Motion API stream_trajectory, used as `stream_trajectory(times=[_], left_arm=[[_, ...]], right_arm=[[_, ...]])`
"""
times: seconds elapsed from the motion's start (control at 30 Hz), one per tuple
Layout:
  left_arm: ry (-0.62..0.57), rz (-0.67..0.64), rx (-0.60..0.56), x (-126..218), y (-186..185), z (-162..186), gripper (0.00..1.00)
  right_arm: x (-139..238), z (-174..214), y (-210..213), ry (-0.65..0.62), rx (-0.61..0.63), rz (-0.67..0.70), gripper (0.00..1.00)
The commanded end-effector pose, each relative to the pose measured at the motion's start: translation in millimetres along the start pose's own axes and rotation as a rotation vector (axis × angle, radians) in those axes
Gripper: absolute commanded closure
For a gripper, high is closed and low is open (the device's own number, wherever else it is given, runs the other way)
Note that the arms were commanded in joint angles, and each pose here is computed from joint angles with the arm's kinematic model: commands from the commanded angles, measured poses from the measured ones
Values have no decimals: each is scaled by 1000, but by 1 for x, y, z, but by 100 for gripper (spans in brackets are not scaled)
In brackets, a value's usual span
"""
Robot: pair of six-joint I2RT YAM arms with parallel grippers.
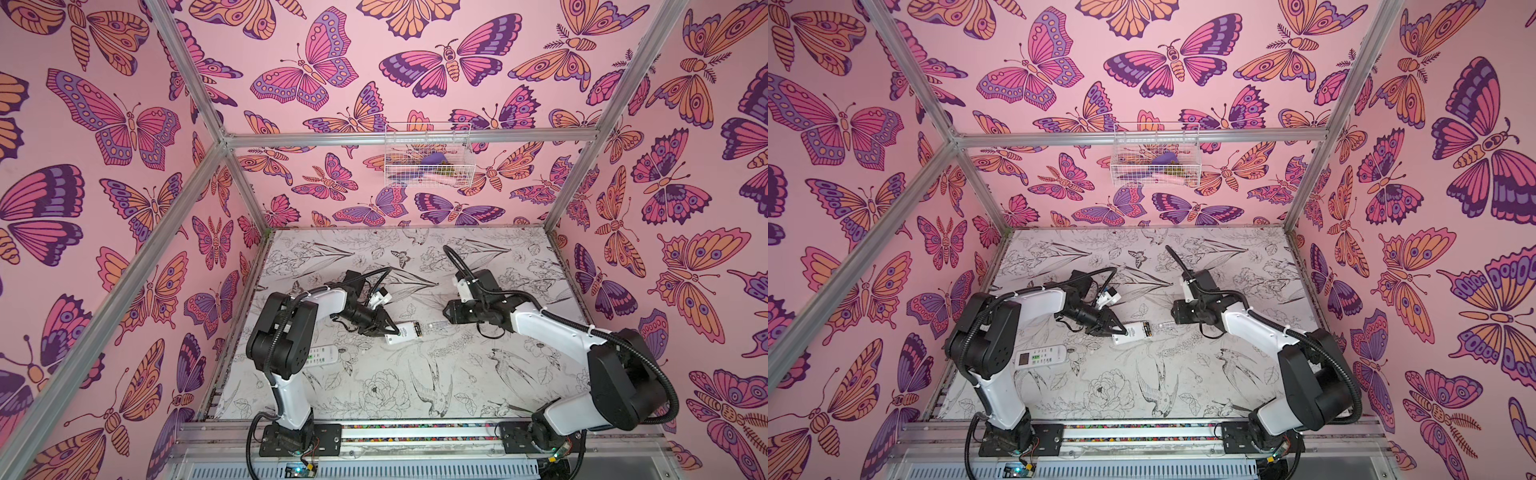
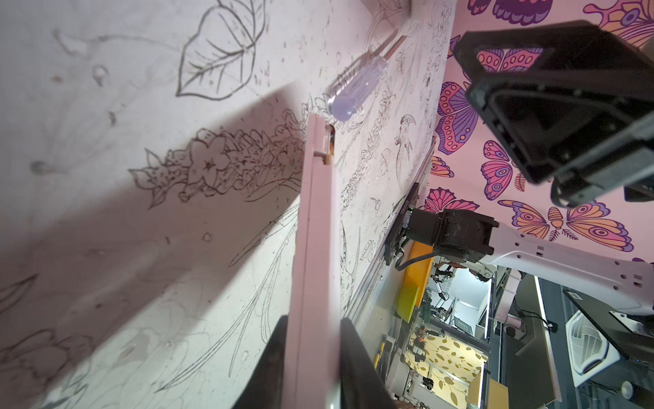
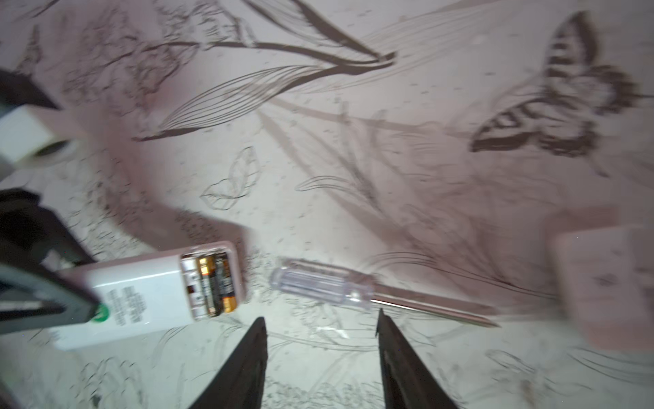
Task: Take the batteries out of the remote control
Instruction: 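Lower the opened remote with the left gripper while the right reaches for the screwdriver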
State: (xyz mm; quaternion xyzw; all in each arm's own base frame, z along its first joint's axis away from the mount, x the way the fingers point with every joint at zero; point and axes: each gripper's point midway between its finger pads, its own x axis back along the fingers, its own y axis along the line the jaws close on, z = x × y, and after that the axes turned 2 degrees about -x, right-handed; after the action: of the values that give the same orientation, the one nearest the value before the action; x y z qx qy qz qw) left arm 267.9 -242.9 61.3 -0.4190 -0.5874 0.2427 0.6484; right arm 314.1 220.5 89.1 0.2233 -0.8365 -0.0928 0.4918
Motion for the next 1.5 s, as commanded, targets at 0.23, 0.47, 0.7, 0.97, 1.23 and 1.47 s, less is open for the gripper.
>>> stream_trajectory(times=[0.23,0.47,0.7,0.97,1.23,1.47], left_arm=[[32,-112,67,-1,27,8,64],[26,-151,77,1,35,7,57],[18,-190,91,5,44,4,48],[2,-211,88,10,47,0,45],[-32,-247,81,21,51,-4,42],[-90,-310,13,38,47,-9,34]], right_arm=[[-36,40,71,93,217,-280,42],[-45,61,66,160,234,-258,41],[-49,68,61,175,205,-249,41],[-49,71,56,187,180,-218,41],[-38,59,32,159,92,-50,42],[-12,38,12,55,-46,109,42]])
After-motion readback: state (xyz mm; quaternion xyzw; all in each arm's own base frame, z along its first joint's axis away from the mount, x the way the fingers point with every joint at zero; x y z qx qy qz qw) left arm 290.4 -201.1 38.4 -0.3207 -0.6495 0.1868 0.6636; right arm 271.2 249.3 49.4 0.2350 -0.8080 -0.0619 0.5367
